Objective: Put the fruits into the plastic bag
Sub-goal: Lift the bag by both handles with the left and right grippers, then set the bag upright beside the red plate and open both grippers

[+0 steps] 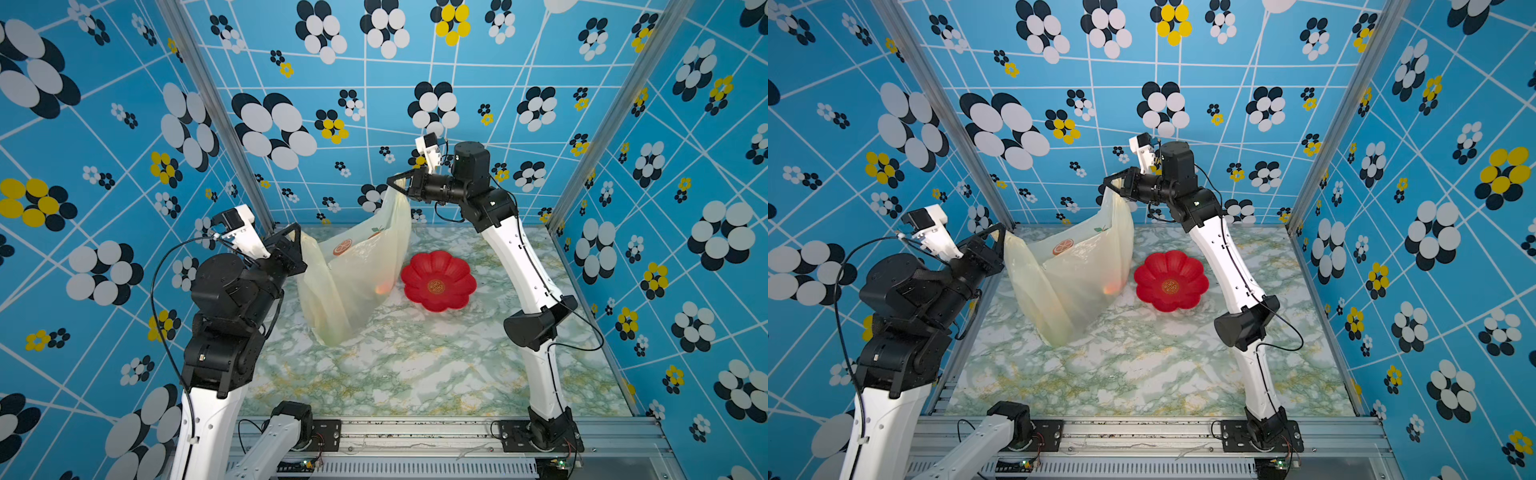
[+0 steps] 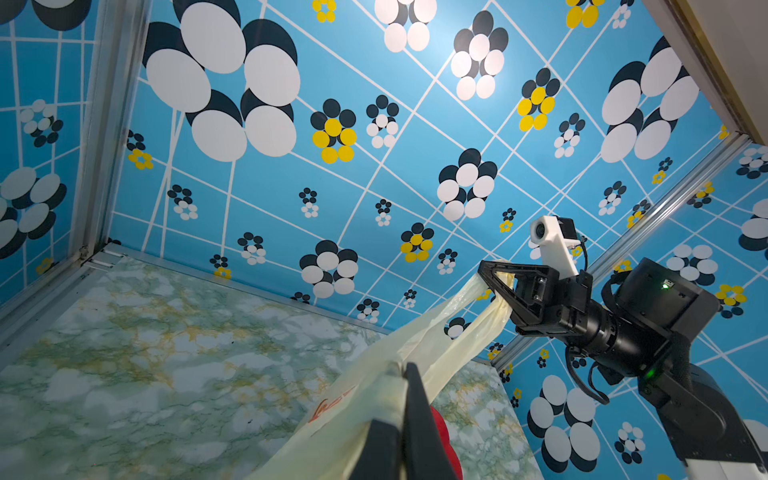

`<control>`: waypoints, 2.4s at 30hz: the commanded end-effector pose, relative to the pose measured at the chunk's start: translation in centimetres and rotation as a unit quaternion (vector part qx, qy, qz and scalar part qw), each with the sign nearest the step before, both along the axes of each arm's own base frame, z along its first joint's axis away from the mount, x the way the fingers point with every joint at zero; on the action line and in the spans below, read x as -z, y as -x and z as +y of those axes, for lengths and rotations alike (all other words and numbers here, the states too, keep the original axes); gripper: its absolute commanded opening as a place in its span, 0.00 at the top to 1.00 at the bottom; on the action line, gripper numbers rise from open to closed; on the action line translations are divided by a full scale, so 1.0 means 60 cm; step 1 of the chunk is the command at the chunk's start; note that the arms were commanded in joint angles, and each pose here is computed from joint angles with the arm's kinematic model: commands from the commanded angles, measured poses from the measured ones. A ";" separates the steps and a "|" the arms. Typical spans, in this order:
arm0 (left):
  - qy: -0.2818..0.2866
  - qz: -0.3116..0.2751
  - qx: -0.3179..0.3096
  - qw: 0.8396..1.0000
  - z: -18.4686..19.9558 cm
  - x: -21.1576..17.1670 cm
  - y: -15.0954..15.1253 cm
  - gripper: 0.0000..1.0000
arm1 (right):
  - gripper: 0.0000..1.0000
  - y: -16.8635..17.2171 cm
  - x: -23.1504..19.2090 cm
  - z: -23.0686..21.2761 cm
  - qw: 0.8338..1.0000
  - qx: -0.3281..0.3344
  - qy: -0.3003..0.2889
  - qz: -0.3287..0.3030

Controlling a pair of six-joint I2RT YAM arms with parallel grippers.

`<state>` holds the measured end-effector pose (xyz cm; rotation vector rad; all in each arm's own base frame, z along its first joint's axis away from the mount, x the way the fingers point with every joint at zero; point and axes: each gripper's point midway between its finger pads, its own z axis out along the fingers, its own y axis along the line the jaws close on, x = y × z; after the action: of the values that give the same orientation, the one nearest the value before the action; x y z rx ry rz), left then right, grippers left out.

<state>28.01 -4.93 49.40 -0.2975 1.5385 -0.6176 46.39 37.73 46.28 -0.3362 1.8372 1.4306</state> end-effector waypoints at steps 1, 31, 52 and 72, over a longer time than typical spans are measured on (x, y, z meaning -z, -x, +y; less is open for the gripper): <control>0.008 -0.055 -0.013 0.998 0.010 -0.041 -0.019 1.00 | 1.00 -0.049 -0.036 -0.019 0.997 0.023 -0.058 -0.037; 0.100 -0.008 0.127 0.987 -0.102 0.079 -0.179 1.00 | 1.00 -0.131 -0.014 -0.236 0.990 0.135 -0.027 -0.042; 0.050 0.004 0.093 0.994 -0.074 0.059 -0.104 0.01 | 0.01 -0.078 0.079 -0.314 0.964 0.239 0.113 0.038; -0.002 0.036 0.036 0.999 -0.017 0.124 -0.032 0.01 | 0.01 0.009 0.028 -0.390 0.934 0.314 0.164 -0.035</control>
<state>30.01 -6.87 43.95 -0.2470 1.5750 -0.7324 47.64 15.11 38.45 0.1138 2.0998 0.6638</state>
